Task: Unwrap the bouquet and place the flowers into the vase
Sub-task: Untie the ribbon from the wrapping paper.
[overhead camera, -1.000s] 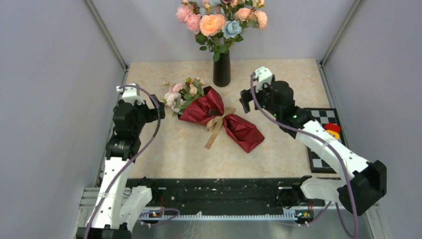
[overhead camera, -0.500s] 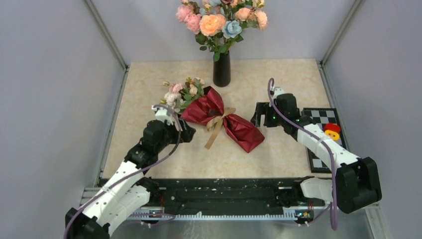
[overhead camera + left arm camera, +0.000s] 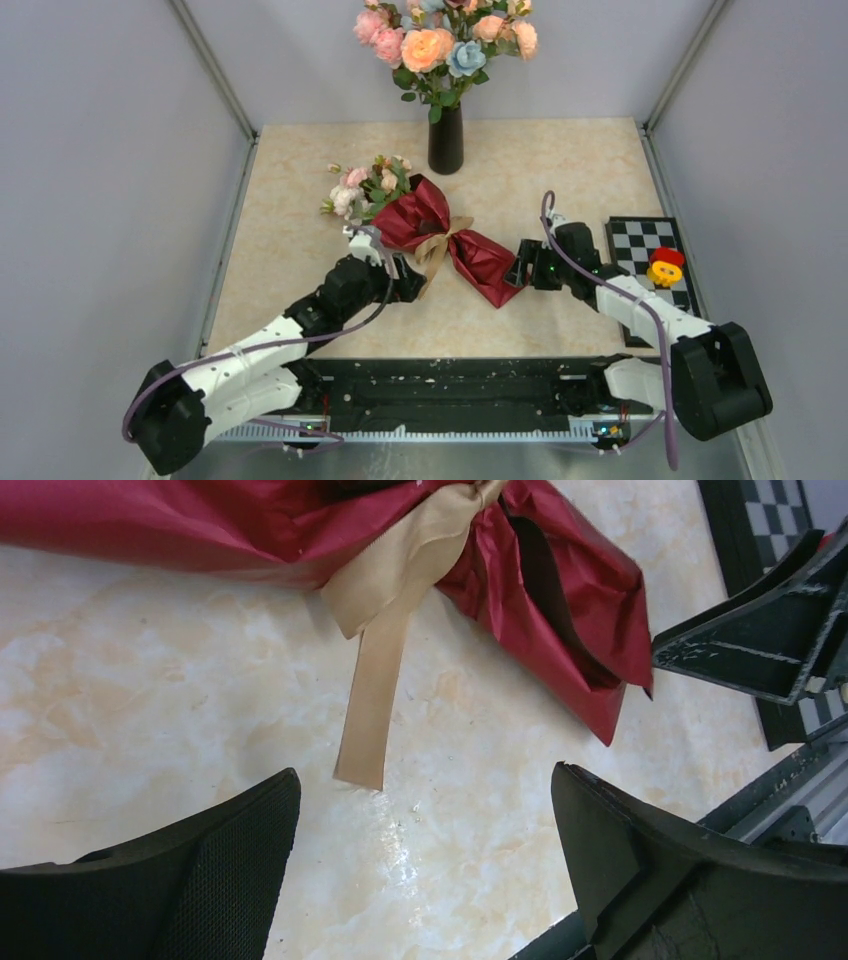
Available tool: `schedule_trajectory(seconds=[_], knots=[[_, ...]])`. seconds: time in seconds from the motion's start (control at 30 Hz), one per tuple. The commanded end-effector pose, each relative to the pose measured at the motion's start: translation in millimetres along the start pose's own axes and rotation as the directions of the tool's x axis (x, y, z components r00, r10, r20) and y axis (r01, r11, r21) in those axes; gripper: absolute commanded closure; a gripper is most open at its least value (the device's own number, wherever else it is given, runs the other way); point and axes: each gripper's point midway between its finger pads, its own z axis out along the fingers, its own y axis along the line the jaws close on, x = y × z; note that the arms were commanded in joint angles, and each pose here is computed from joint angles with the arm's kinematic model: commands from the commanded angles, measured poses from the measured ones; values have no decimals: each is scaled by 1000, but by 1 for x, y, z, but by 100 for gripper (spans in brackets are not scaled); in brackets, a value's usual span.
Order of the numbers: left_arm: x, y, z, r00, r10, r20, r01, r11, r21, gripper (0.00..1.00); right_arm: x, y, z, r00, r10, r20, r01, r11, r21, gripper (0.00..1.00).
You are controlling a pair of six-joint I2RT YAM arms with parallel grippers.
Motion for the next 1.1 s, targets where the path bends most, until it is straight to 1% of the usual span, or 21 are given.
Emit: schedule_trajectory(seconds=[0.0, 0.1, 0.2, 0.3, 0.47, 0.6, 0.77, 0.9, 1.07], knots=[[1, -7, 18, 999, -5, 41, 4, 1000, 18, 1, -17, 17, -8, 995, 21, 95, -13, 997, -78, 33], [7, -9, 27, 1000, 21, 23, -21, 1000, 5, 2, -15, 17, -8, 994, 31, 104, -23, 996, -85, 35], [13, -9, 38, 996, 85, -4, -85, 996, -23, 2, -14, 16, -7, 994, 36, 107, -27, 996, -84, 36], [21, -7, 49, 989, 140, -49, -144, 987, -76, 7, -14, 16, -6, 994, 40, 105, -30, 996, -87, 37], [36, -8, 61, 976, 191, -102, -204, 969, -141, 19, -14, 15, -6, 993, 39, 108, -31, 996, -82, 38], [49, -3, 65, 959, 235, -159, -268, 936, -227, 23, -14, 14, -6, 993, 38, 114, -30, 997, -77, 38], [63, 15, 62, 959, 192, -209, -255, 905, -340, 30, -14, 13, -4, 993, 39, 115, -30, 997, -76, 38], [68, 20, 60, 966, 148, -214, -221, 900, -375, 35, -14, 13, -3, 993, 38, 113, -29, 997, -76, 39], [71, 23, 59, 971, 117, -210, -194, 897, -397, 36, -14, 13, -2, 993, 38, 109, -29, 996, -79, 39]])
